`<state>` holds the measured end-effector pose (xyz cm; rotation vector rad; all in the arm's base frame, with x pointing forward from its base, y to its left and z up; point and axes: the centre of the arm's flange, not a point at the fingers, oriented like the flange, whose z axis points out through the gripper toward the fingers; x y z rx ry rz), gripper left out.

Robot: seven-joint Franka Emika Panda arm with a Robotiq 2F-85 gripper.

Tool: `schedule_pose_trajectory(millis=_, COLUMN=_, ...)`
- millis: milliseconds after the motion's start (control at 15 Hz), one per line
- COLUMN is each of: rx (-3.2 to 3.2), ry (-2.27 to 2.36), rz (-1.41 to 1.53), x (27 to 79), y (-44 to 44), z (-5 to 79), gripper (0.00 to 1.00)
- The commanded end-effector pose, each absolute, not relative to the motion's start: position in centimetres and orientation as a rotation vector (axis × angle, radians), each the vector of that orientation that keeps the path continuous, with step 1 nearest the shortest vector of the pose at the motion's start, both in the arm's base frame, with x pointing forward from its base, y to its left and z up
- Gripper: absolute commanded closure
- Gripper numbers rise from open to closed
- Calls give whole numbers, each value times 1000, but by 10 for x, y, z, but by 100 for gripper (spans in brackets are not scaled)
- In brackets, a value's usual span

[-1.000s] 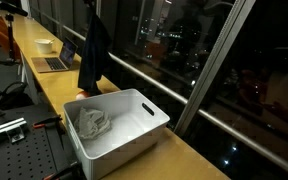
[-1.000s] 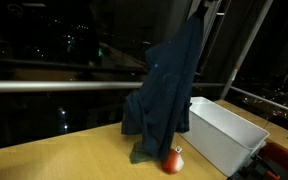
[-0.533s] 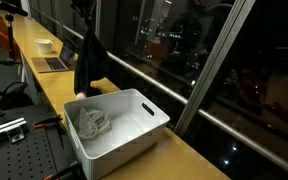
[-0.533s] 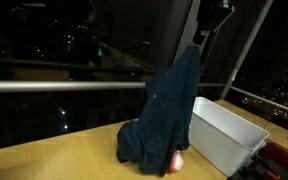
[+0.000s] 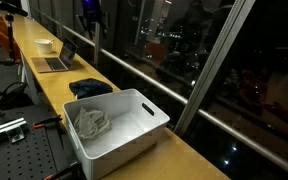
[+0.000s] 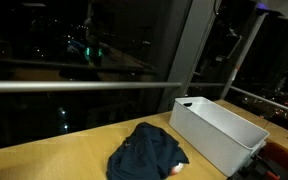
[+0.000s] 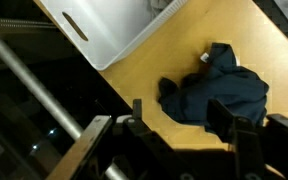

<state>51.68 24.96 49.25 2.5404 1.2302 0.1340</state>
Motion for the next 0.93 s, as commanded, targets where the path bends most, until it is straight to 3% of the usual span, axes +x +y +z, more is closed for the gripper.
schedule_pose_trajectory(millis=0, rx=2652, ry=1144, rz=136, x=511, y=156, z=456, gripper=1)
schedule_pose_trajectory(millis=400, rx=2833, ry=1016, rz=70, x=515, y=48, z=343, gripper=0)
schedule_pose_trajectory(millis=867, rx=2971, ry=944, rz=-35, x=513, y=14, z=248, gripper=0)
